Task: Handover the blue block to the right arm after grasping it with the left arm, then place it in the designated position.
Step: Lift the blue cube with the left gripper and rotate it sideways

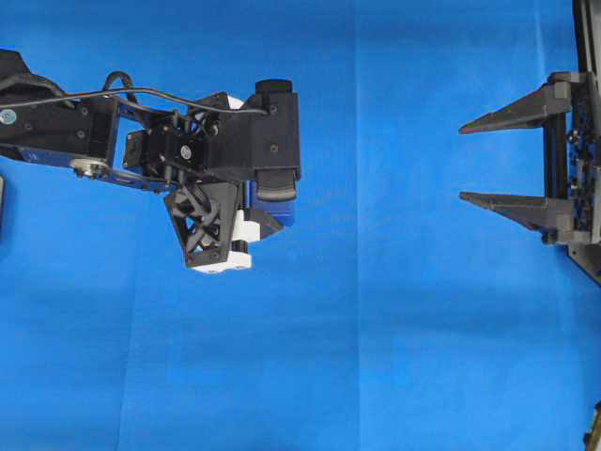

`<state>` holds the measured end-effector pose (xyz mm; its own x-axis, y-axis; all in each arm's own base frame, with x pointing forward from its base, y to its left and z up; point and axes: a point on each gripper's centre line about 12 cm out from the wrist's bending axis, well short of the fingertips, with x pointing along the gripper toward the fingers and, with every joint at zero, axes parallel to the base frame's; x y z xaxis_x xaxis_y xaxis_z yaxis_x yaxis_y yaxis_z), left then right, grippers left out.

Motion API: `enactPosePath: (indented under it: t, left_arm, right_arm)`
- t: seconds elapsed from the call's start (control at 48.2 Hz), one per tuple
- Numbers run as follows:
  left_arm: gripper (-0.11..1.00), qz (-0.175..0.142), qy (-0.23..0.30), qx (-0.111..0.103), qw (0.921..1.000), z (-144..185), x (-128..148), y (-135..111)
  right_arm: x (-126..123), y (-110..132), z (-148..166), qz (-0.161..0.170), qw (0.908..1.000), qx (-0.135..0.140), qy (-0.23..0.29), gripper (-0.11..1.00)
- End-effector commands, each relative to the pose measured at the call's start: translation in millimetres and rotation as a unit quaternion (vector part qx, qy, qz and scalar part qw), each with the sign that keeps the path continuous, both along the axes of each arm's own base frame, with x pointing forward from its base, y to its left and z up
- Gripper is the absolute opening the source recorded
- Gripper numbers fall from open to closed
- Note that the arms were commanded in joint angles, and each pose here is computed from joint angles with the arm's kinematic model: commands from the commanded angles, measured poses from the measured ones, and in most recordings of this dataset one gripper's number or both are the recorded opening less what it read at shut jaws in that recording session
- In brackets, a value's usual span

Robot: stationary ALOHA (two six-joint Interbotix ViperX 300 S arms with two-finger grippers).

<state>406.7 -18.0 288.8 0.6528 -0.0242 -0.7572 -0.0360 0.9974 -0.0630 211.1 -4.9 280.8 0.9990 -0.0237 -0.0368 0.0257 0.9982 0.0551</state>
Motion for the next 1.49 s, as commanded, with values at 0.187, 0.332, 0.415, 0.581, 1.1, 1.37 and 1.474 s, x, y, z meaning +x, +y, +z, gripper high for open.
enactPosePath:
  t: [0.187,0.332,0.415,0.581,1.1,1.37,1.474]
  left_arm:
    - [0.47,-0.001,-0.025,0.0,0.9997,19,-2,0]
    - [0.47,-0.001,-0.025,0.0,0.9997,19,-2,0]
    - [0.47,-0.001,-0.025,0.0,0.9997,19,-2,0]
    - [0.47,-0.001,-0.027,-0.001,0.9996,19,-2,-1]
    - [0.47,-0.003,-0.174,-0.006,0.9847,30,-22,0]
    - [0.47,-0.008,-0.297,-0.008,0.9549,34,-43,1]
    - [0.47,-0.009,-0.339,-0.009,0.9407,34,-50,1]
  right_arm:
    - [3,0,10,0.0,0.9999,0.002,-0.011,0.96]
    - [3,0,10,0.001,0.9999,0.001,-0.01,0.96]
    - [3,1,10,0.001,0.9999,0.001,-0.011,0.96]
    - [3,0,10,0.001,0.9999,0.001,-0.01,0.96]
    - [4,1,13,0.002,0.9999,-0.002,-0.015,0.96]
    - [5,2,16,0.006,0.9996,-0.016,-0.023,0.96]
    - [7,2,16,0.007,0.9995,-0.02,-0.022,0.96]
